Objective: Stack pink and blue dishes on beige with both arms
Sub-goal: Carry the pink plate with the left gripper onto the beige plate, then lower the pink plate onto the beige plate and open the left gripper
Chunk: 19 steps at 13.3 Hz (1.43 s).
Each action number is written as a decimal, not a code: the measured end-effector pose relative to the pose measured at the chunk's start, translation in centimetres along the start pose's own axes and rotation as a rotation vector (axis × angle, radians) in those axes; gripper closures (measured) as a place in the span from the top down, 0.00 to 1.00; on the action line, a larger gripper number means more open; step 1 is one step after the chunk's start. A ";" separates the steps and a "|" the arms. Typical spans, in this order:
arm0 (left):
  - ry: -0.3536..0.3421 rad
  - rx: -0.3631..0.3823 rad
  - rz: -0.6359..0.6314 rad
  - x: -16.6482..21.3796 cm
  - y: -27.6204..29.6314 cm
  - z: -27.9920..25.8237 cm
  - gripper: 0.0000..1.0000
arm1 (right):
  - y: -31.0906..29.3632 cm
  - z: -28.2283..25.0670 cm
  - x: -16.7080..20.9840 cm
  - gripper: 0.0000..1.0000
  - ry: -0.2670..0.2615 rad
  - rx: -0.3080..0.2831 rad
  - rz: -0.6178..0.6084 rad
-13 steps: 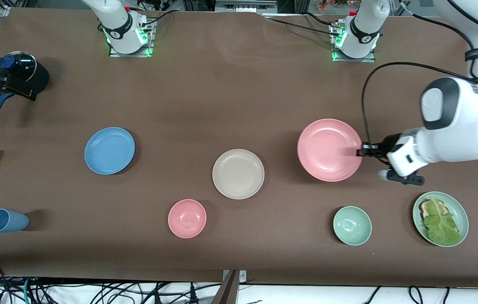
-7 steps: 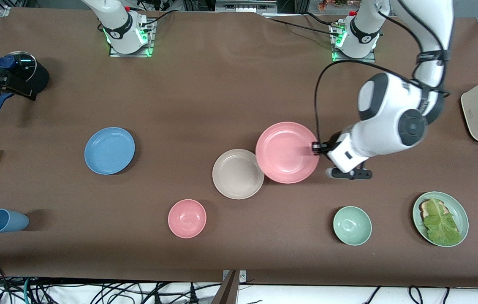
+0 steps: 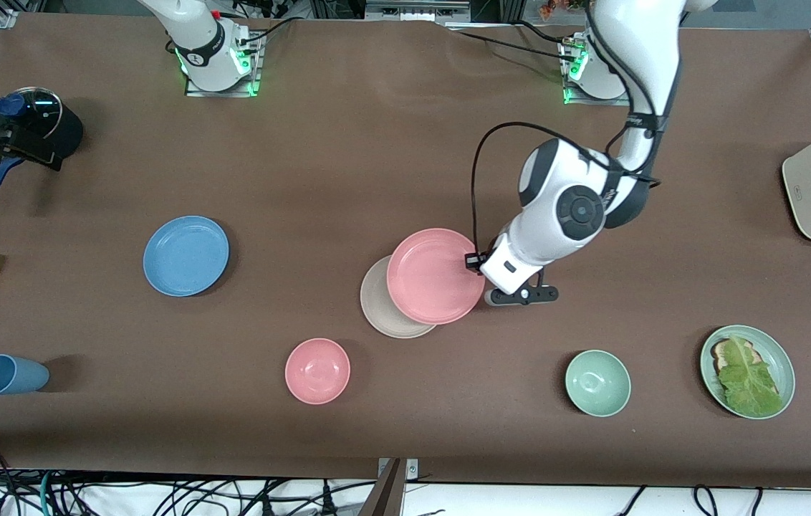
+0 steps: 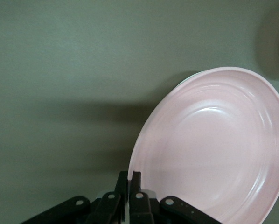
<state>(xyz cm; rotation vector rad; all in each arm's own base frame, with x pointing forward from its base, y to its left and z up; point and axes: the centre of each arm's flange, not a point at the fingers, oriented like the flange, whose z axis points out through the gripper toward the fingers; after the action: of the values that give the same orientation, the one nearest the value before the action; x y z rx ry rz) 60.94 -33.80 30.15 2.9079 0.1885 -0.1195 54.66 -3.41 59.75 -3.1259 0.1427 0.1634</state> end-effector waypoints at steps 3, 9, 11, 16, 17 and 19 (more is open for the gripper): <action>0.014 0.015 -0.020 -1.6 2.4 3.6 0.05 | 0.0 0.0 0.0 1.00 0.000 0.000 0.000; 0.044 0.023 -0.033 -2.1 3.3 6.6 0.05 | 0.0 0.0 0.0 1.00 0.000 0.000 0.000; 0.046 0.026 -0.035 -2.1 3.2 7.1 0.05 | 0.0 0.0 0.0 1.00 0.000 0.000 0.000; 0.049 0.034 -0.039 -1.9 2.8 8.2 0.05 | 0.0 0.0 0.0 1.00 0.000 0.000 0.000; 0.049 0.035 -0.040 -1.8 2.7 8.3 0.05 | 0.0 0.0 0.0 1.00 0.000 0.000 0.000; 0.053 0.035 -0.041 -1.7 2.7 8.4 0.05 | 0.0 0.0 0.0 1.00 -0.001 0.000 0.000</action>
<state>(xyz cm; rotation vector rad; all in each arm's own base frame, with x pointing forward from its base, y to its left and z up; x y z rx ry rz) 59.10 -38.55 22.74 2.9452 0.2579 -0.0527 54.66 -3.41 59.73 -3.1258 0.1424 0.1643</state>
